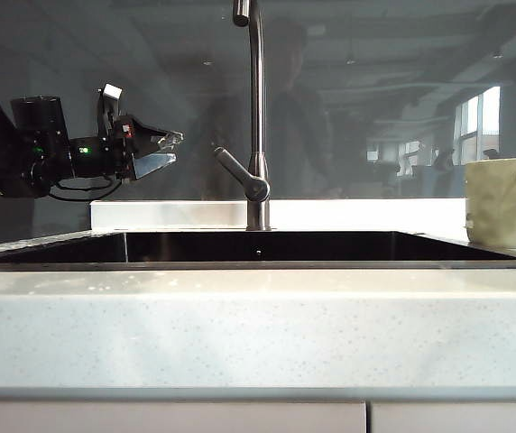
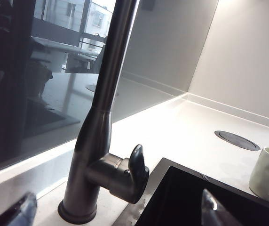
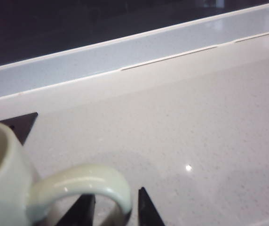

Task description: Pick up the mug next to the sink, go to the faucet to get some water, pour the water into the sink, and finally put the mug back to its place.

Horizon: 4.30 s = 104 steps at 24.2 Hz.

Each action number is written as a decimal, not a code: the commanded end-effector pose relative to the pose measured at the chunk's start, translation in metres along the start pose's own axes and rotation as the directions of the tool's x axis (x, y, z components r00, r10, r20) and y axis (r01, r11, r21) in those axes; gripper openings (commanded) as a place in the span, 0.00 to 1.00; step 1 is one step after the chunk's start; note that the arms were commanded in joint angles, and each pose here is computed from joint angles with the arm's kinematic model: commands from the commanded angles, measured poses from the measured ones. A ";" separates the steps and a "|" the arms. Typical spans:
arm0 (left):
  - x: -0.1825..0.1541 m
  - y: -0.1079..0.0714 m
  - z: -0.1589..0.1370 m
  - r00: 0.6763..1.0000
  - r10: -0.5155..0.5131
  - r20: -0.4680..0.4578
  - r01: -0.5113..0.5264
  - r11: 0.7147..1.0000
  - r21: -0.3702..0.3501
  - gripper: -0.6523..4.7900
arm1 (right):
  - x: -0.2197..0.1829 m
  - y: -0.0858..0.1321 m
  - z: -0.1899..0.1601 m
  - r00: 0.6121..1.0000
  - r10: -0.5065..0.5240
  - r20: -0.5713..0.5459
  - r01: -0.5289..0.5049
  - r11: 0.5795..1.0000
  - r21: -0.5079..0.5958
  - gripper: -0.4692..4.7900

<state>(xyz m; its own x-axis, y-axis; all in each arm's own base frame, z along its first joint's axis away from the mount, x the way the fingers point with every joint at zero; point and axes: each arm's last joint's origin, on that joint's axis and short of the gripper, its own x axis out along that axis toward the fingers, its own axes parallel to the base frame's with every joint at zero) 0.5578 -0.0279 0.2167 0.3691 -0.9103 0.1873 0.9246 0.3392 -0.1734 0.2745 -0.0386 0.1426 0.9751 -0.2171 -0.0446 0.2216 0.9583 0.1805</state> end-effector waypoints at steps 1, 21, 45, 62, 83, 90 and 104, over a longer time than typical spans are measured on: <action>0.000 -0.002 0.006 1.000 -0.007 0.006 0.006 1.000 0.017 1.00 | -0.004 0.000 0.002 0.999 0.001 0.037 -0.001 1.000 0.001 0.34; -0.038 -0.016 0.039 0.988 -0.091 0.124 0.090 0.996 0.019 0.11 | -0.068 0.002 0.041 0.967 0.067 0.247 -0.073 0.997 0.016 0.09; -0.072 -0.186 0.276 0.969 -0.133 0.209 0.035 0.908 0.418 0.12 | -0.147 0.008 0.089 0.957 0.163 0.241 -0.170 0.985 0.012 0.07; -0.084 -0.307 0.267 0.636 0.772 0.000 -0.653 0.539 0.532 0.12 | -0.167 0.005 0.085 0.969 0.156 0.191 -0.162 0.987 0.015 0.07; -0.161 -0.400 0.023 0.497 0.856 0.141 -0.856 0.458 0.239 0.11 | -0.166 0.005 0.080 0.975 0.174 0.140 -0.178 0.984 0.014 0.07; -0.161 -0.400 0.019 0.523 0.848 0.092 -0.847 0.504 0.169 0.11 | -0.165 0.005 0.077 0.979 0.171 0.110 -0.174 0.985 0.016 0.07; -0.169 -0.408 0.014 0.447 0.891 0.073 -0.847 0.396 0.355 0.11 | -0.165 0.004 0.077 0.979 0.171 0.109 -0.174 0.985 0.017 0.07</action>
<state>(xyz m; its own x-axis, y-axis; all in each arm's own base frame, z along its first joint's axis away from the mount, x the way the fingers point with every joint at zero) 0.1229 -0.0102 0.2692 0.9951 -0.0986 -0.0044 0.0985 0.9887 0.1128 0.1146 -0.0128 0.2241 0.9946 -0.0702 0.0759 0.0538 0.9784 0.1997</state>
